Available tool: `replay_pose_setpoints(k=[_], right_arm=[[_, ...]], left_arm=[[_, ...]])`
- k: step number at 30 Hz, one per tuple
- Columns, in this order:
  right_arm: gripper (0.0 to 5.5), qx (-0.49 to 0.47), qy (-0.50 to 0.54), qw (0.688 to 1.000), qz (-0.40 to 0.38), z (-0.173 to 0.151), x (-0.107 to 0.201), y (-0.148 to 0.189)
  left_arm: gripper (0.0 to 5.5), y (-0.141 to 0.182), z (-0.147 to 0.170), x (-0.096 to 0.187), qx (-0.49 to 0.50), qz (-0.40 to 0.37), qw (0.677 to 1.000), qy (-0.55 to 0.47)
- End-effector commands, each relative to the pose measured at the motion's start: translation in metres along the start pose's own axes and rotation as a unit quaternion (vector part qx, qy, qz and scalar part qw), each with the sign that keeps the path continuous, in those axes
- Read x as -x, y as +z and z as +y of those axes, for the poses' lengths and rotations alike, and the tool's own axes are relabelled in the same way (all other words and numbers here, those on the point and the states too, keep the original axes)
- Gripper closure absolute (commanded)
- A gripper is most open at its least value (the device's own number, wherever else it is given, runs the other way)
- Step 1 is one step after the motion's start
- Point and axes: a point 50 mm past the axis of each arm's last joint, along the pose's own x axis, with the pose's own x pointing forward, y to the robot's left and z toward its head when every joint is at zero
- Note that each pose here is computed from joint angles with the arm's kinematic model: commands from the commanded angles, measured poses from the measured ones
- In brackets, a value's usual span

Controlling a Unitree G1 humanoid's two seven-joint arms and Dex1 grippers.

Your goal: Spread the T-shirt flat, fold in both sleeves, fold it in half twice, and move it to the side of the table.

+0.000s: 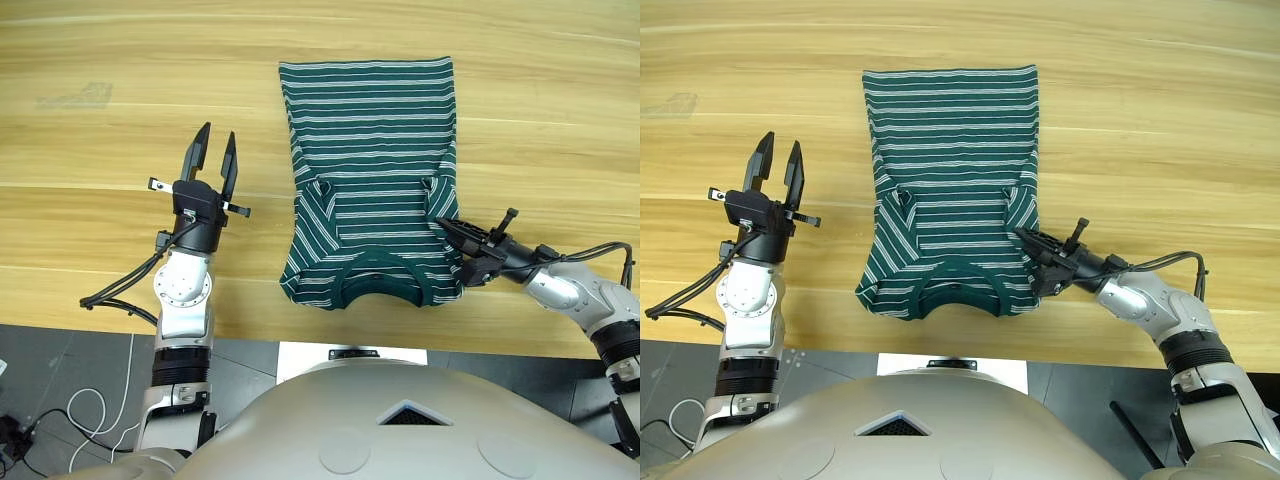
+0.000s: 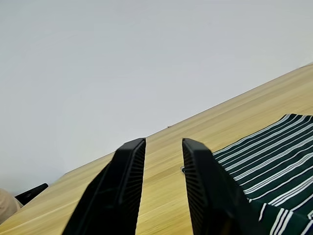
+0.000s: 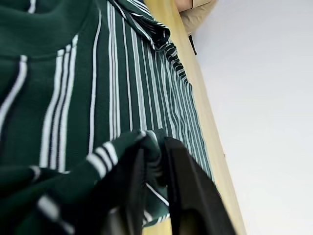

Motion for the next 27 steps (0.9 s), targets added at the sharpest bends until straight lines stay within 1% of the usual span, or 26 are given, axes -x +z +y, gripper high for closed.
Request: replay_pose_setpoints(k=[1, 3, 8, 10, 12, 13, 14, 16, 17, 20, 21, 25, 27], right_arm=[[4.16, 0.007, 0.092, 0.995, 0.032, 0.013, 0.015, -0.01], [3.88, 0.005, 0.098, 0.994, 0.04, 0.011, 0.017, -0.013], [3.83, 0.005, 0.104, 0.993, 0.048, 0.003, 0.016, -0.019], [3.83, -0.013, 0.065, 0.997, 0.036, -0.01, 0.009, -0.017], [3.83, -0.094, -0.046, 0.994, -0.008, -0.038, -0.005, -0.003], [3.83, -0.143, -0.102, 0.984, -0.029, -0.053, -0.008, 0.003], [3.83, -0.178, -0.136, 0.973, -0.045, -0.064, -0.008, 0.006], [3.83, -0.233, -0.19, 0.952, -0.056, -0.08, -0.005, 0.005], [3.83, -0.263, -0.223, 0.937, -0.058, -0.089, -0.002, 0.002], [3.83, -0.368, -0.332, 0.865, -0.074, -0.115, 0.011, -0.01], [3.83, -0.387, -0.351, 0.85, -0.067, -0.118, 0.013, -0.015], [3.83, -0.325, -0.328, 0.885, 0.052, -0.097, 0.003, -0.038], [3.83, -0.316, -0.337, 0.882, 0.095, -0.091, -0.004, -0.048]], left_arm=[[4.1, 0.0, -0.002, -0.004, -0.005, -0.002, 1.0, -0.013], [4.1, -0.001, -0.003, -0.004, -0.005, -0.001, 1.0, -0.013], [4.1, -0.007, -0.005, -0.005, -0.003, 0.01, 1.0, -0.022], [4.1, -0.01, -0.008, -0.003, 0.0, 0.018, 0.999, -0.036], [4.1, -0.015, -0.018, 0.0, 0.0, 0.028, 0.997, -0.073], [4.1, -0.018, -0.024, 0.002, -0.008, 0.034, 0.994, -0.101], [4.1, -0.021, -0.029, 0.005, -0.013, 0.041, 0.991, -0.123], [4.1, -0.026, -0.035, 0.009, -0.032, 0.052, 0.986, -0.156], [4.1, -0.028, -0.037, 0.011, -0.043, 0.057, 0.982, -0.173], [4.1, -0.033, -0.044, 0.016, -0.062, 0.066, 0.97, -0.227], [4.1, -0.035, -0.045, 0.018, -0.066, 0.071, 0.965, -0.243], [4.1, -0.038, -0.056, 0.022, -0.095, 0.071, 0.939, -0.323], [4.1, -0.038, -0.065, 0.016, -0.103, 0.061, 0.928, -0.353]])
